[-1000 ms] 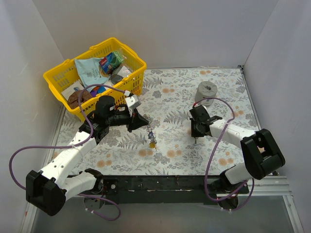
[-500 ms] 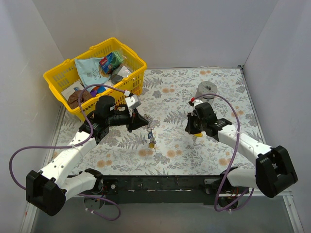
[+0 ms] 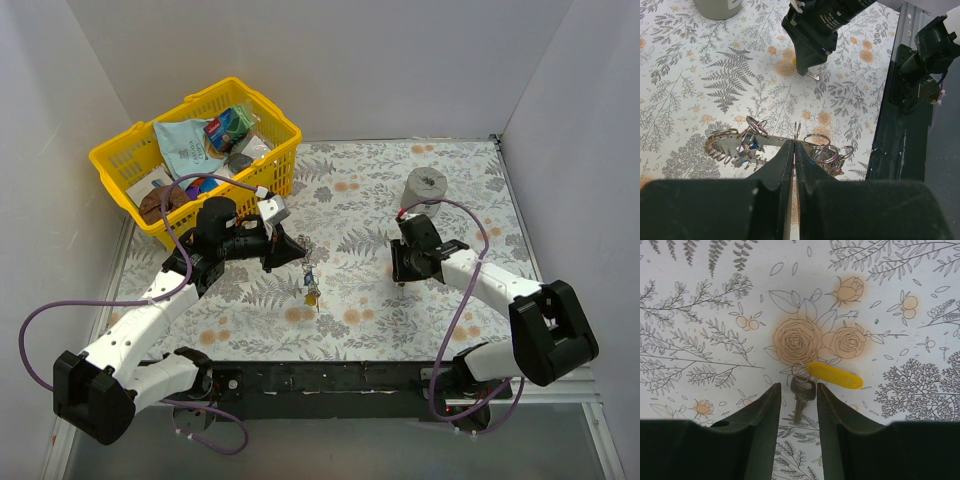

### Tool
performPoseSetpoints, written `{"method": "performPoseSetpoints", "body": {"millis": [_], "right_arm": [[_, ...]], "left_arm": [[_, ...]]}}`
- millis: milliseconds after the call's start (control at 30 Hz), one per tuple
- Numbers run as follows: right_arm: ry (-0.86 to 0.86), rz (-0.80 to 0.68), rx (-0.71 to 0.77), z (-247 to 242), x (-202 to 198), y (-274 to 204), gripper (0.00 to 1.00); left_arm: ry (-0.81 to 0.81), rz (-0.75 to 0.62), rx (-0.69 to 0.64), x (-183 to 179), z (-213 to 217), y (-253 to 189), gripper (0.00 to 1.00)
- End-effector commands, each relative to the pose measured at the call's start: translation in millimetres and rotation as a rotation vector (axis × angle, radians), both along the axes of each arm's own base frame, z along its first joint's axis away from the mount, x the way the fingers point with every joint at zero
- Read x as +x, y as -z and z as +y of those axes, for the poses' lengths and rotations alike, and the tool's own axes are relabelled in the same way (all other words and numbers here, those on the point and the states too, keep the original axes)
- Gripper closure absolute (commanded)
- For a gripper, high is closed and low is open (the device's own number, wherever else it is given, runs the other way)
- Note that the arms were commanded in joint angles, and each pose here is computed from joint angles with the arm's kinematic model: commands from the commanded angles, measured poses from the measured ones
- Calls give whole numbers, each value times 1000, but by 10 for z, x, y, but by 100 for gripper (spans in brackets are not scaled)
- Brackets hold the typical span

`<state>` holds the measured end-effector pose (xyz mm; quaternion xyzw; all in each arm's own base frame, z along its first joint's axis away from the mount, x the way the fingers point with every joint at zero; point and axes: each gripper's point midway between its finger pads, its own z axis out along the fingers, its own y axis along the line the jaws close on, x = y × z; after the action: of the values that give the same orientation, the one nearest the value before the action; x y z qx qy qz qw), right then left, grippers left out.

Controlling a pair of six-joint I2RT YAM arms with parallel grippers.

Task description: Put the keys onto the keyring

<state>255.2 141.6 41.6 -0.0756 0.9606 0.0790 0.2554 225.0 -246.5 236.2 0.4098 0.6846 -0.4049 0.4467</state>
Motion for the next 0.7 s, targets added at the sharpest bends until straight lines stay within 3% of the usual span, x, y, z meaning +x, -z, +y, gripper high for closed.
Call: {"method": "performPoseSetpoints", "body": {"millis": [0, 300, 600, 667], "right_arm": [[37, -7, 32, -24, 154, -35, 57], [20, 46, 82, 80, 174, 129, 60], [32, 50, 97, 143, 274, 154, 81], [25, 50, 104, 166, 283, 149, 93]], "left_arm": [[11, -51, -36, -34, 1, -168, 100], [7, -56, -38, -29, 4, -188, 100], [3, -51, -35, -31, 9, -161, 100], [2, -50, -33, -30, 12, -151, 100]]}}
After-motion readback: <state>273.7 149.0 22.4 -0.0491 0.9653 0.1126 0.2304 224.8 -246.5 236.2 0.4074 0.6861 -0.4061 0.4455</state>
